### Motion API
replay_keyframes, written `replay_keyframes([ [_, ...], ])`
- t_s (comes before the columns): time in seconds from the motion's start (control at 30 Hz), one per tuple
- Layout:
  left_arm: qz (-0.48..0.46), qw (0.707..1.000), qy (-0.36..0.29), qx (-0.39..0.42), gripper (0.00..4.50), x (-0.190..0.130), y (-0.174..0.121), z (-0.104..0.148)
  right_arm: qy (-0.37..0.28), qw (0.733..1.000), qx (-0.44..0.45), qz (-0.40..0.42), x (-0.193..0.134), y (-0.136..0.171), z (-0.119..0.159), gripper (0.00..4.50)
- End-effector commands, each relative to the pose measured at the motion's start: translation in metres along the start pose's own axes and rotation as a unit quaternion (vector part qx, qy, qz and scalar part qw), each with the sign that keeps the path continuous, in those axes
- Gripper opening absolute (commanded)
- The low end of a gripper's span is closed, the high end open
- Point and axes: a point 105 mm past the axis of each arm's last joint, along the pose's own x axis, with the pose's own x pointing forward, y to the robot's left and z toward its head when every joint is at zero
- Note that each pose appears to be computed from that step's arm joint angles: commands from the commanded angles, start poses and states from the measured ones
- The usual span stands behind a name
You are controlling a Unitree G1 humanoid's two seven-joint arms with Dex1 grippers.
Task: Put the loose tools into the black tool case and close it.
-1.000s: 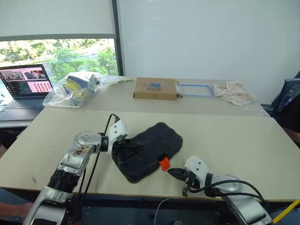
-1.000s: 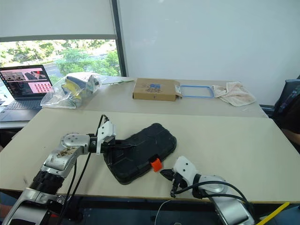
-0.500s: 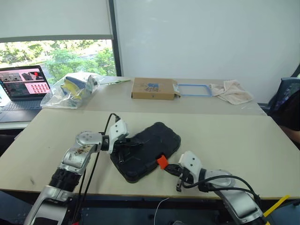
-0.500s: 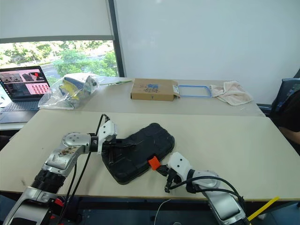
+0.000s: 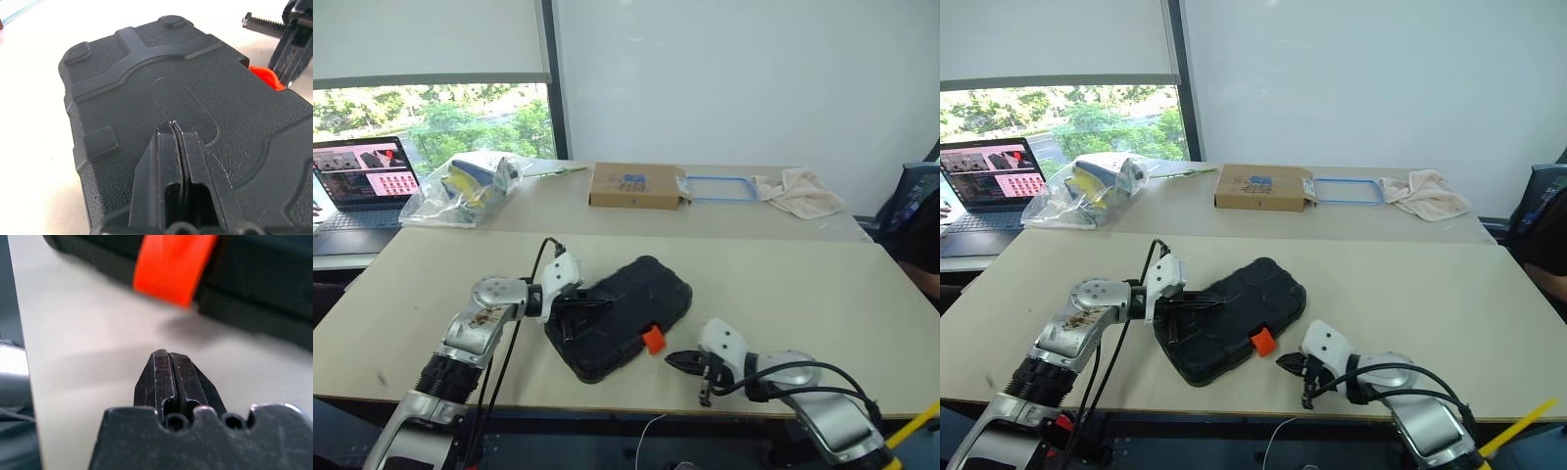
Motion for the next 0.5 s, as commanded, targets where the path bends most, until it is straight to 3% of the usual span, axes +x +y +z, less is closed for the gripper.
replay_keyframes([
  [0.03, -0.006, 0.999, 0.04, -0.029, 0.07, 0.002, -0.007, -0.027, -0.035, 0.999, -0.021, 0.007, -0.011, 0.0, 0.023, 0.0],
  [0.5, 0.002, 0.998, 0.052, -0.029, 0.07, -0.005, -0.005, -0.031, -0.058, 0.997, -0.046, 0.018, 0.01, -0.01, 0.04, 0.0],
])
